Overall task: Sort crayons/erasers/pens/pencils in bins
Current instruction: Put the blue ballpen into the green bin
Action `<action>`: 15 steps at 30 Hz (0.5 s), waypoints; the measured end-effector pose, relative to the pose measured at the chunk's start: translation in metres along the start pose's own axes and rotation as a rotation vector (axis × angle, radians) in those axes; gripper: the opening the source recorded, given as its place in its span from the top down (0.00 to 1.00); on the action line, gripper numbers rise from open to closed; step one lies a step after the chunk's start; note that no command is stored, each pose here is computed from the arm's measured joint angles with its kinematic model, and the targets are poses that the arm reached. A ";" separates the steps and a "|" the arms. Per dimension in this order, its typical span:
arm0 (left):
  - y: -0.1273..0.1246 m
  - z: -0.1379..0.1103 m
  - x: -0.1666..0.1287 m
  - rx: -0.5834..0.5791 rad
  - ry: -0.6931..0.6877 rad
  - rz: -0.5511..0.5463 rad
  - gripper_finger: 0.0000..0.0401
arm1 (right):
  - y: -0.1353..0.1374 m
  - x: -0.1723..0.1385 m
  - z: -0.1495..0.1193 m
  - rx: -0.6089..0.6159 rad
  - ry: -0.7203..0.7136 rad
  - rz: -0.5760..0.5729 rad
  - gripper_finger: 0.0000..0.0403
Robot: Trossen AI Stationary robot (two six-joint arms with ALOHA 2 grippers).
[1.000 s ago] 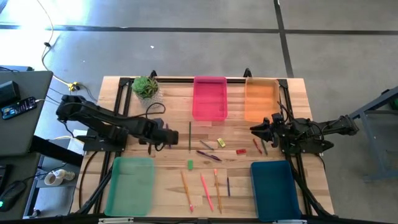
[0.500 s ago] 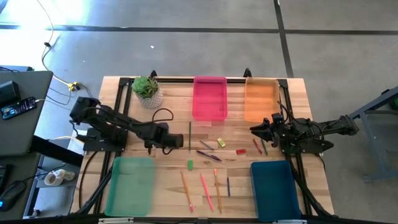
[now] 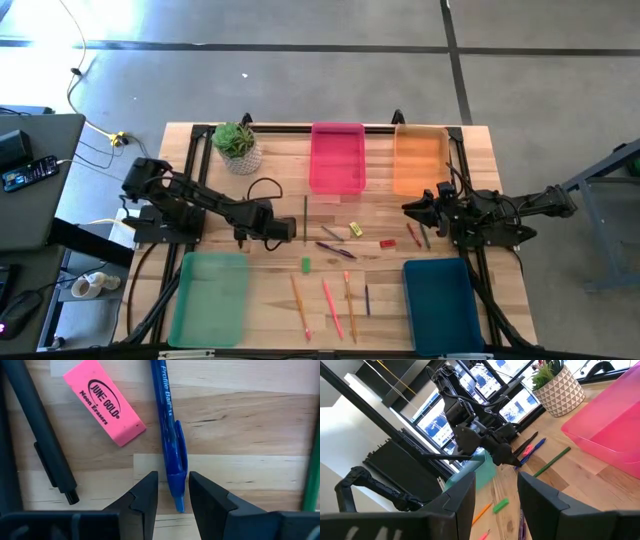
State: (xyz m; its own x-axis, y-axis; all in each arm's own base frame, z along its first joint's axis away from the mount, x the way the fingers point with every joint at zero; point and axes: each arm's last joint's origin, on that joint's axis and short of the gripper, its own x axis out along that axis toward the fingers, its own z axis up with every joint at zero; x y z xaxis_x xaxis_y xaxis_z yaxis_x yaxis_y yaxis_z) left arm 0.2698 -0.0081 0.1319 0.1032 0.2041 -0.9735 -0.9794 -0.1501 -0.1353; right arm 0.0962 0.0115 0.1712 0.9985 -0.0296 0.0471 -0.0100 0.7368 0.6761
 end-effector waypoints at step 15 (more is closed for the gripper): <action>0.001 0.002 0.006 0.016 -0.036 0.029 0.88 | 0.000 0.000 0.000 0.002 0.001 -0.001 0.65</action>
State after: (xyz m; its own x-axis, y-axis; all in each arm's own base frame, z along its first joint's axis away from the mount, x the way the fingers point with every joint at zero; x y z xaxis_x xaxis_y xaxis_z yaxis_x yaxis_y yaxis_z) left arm 0.2689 -0.0055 0.1265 0.0689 0.2345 -0.9697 -0.9846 -0.1407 -0.1040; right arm 0.0962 0.0114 0.1711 0.9985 -0.0295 0.0461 -0.0096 0.7353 0.6776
